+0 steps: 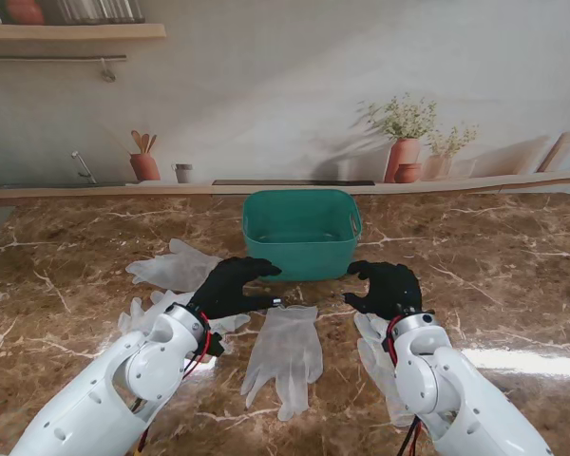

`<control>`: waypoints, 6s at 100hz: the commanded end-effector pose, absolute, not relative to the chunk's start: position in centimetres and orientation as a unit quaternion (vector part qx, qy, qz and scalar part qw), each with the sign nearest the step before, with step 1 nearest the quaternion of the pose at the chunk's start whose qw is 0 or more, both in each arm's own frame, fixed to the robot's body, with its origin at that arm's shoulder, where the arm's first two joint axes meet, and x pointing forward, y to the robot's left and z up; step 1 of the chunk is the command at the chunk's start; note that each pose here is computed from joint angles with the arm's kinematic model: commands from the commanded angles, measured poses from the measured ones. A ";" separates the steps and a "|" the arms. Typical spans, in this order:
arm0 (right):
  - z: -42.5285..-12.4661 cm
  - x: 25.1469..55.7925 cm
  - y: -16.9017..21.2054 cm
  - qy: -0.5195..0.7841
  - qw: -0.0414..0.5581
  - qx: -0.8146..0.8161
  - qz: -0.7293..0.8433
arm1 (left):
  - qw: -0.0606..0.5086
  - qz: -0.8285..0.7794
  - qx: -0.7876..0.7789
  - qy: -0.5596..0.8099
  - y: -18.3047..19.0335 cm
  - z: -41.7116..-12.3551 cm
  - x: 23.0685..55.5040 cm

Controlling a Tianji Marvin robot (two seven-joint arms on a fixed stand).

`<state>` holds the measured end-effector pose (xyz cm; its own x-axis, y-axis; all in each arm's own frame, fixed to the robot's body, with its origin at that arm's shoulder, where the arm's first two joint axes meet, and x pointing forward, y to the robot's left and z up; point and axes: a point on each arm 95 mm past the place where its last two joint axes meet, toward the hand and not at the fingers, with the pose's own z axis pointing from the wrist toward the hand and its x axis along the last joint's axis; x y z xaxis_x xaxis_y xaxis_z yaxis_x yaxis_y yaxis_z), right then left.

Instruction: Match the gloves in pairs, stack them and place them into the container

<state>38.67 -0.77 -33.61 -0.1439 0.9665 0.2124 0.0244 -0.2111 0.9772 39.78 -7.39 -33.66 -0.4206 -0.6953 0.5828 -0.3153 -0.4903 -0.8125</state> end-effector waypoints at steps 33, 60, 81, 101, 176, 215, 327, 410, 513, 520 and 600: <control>-34.2 36.3 -4.7 0.491 0.455 0.545 0.506 | 0.121 -0.728 -0.492 0.462 -5.9 -31.9 37.5; -33.8 35.2 -6.2 0.496 0.495 0.539 0.468 | 0.117 -0.738 -0.484 0.456 -4.9 -31.5 37.1; -33.8 34.3 -7.4 0.491 0.521 0.536 0.446 | 0.114 -0.740 -0.484 0.453 -4.5 -31.8 37.0; -34.4 33.4 -8.4 0.494 0.533 0.548 0.414 | 0.106 -0.738 -0.481 0.461 -4.4 -31.8 37.2; -38.5 28.8 -6.9 0.547 0.519 0.616 0.228 | 0.102 -0.738 -0.495 0.447 -3.9 -32.1 37.9; -41.3 30.6 -5.3 0.549 0.511 0.598 0.281 | 0.102 -0.738 -0.495 0.447 -4.0 -32.1 38.0; -30.3 34.3 -2.1 0.490 0.489 0.400 0.601 | 0.077 -0.713 -0.508 0.477 -5.7 -29.4 38.6; -24.9 34.2 5.9 0.501 0.418 0.254 0.714 | -0.009 -0.689 -0.484 0.539 -9.7 -27.5 37.7; -26.9 31.8 4.2 0.448 0.424 0.345 0.707 | 0.012 -0.743 -0.527 0.412 -10.9 -29.2 38.4; -27.3 31.6 3.8 0.444 0.420 0.366 0.701 | 0.009 -0.743 -0.529 0.409 -10.8 -29.2 38.4; -29.4 32.1 3.2 0.295 0.307 0.510 0.748 | -0.012 -0.752 -0.551 0.363 -10.4 -29.5 38.3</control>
